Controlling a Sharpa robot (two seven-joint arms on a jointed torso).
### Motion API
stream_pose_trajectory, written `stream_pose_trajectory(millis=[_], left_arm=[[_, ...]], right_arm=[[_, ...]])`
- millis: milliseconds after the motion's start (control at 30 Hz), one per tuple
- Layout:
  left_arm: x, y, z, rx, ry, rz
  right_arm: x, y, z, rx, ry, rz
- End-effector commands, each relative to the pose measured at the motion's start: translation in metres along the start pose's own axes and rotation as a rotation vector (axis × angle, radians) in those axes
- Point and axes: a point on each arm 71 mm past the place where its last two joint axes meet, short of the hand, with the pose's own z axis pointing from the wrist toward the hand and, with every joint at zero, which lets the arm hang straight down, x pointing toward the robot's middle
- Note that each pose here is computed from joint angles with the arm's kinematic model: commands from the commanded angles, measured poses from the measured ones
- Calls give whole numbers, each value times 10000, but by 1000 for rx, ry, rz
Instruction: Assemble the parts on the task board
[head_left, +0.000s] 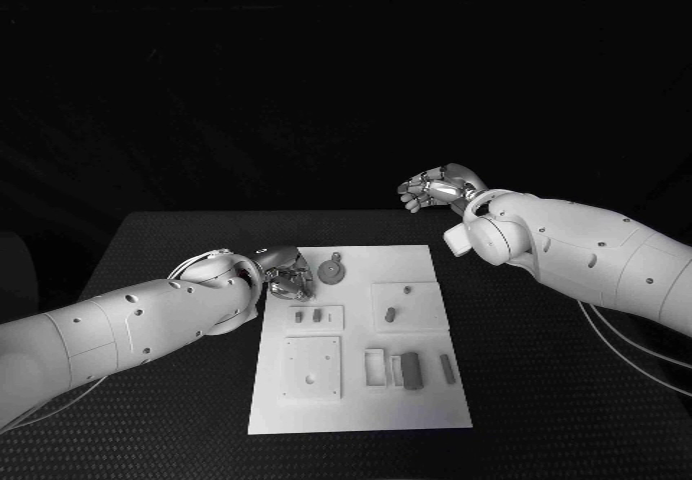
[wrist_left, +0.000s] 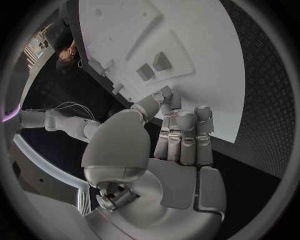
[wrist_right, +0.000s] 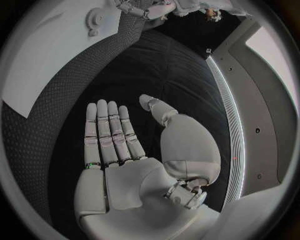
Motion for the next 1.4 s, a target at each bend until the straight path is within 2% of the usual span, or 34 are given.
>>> stream_pose_trajectory(millis=[33, 867, 1233, 1400], left_arm=[[5, 6, 1, -2, 4, 4], [15, -47, 29, 1, -4, 9], [48, -75, 49, 8, 13, 9], [65, -63, 44, 9, 25, 6]], right_arm=[[16, 9, 0, -7, 15, -3], [31, 15, 6, -8, 17, -2], [31, 16, 8, -9, 17, -2], [37, 18, 7, -10, 19, -2]])
